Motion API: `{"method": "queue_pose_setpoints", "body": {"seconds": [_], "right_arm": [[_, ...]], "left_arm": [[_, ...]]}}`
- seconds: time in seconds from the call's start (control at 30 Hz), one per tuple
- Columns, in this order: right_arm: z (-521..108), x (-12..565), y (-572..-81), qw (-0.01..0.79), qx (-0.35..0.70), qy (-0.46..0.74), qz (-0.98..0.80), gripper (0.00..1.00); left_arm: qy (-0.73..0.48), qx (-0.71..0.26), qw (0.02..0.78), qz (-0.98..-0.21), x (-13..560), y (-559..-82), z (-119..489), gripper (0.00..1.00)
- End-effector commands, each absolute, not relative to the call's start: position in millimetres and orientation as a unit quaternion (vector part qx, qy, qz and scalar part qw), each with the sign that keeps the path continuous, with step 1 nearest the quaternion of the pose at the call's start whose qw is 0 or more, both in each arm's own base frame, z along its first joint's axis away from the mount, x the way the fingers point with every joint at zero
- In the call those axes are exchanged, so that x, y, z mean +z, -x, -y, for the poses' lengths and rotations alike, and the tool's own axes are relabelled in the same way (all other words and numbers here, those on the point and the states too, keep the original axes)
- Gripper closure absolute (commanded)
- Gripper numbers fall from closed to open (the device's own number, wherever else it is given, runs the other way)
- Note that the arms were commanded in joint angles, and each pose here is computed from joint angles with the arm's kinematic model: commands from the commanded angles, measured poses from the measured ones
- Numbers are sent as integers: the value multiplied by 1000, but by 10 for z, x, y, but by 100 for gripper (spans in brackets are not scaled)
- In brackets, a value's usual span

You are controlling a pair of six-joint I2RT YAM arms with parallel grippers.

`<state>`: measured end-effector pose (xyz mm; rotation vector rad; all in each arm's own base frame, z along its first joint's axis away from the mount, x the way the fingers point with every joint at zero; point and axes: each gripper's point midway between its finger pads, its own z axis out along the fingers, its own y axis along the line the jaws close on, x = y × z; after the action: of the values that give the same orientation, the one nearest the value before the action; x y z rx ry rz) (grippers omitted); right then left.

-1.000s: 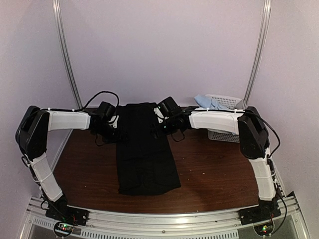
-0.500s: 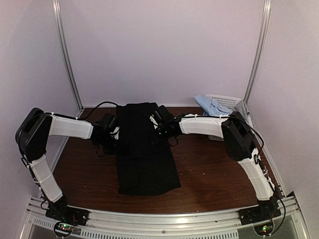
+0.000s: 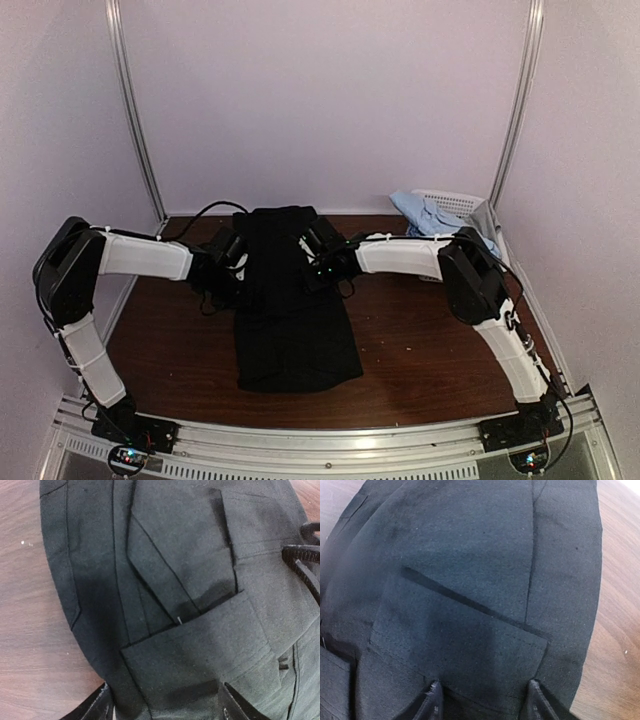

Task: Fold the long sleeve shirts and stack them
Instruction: Pick up the sleeve from the center of the board.

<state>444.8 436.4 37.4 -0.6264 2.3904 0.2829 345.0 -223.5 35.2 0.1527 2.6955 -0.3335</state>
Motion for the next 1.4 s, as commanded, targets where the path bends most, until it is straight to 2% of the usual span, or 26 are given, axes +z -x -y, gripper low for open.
{"method": "queue_pose_setpoints", "body": {"seconds": [0.0,0.27,0.43,0.63,0.87,1.03,1.23,1.37], "right_arm": [[-4394,289,-4435,322,98,238,-911,47],[-4406,320,-4428,324,101,238,-910,78],[-4407,372,-4424,327,102,236,-909,91],[-4405,585,-4447,342,105,231,-905,98],[-4417,804,-4465,358,111,228,-899,100],[-4404,886,-4467,362,111,226,-897,100],[-4391,1024,-4488,373,110,224,-894,100],[-4395,1133,-4495,380,113,223,-891,100]], "left_arm": [[-57,-111,231,-965,464,-3550,2282,28],[-66,-72,251,-963,696,-3593,2293,27],[-65,-82,237,-966,621,-3552,2345,27],[-65,-100,212,-970,404,-3480,2412,28],[-66,-111,198,-972,265,-3444,2456,31],[-66,-113,194,-972,204,-3423,2458,44],[-65,-112,199,-971,231,-3441,2454,77],[-65,-113,212,-969,322,-3480,2452,93]]}}
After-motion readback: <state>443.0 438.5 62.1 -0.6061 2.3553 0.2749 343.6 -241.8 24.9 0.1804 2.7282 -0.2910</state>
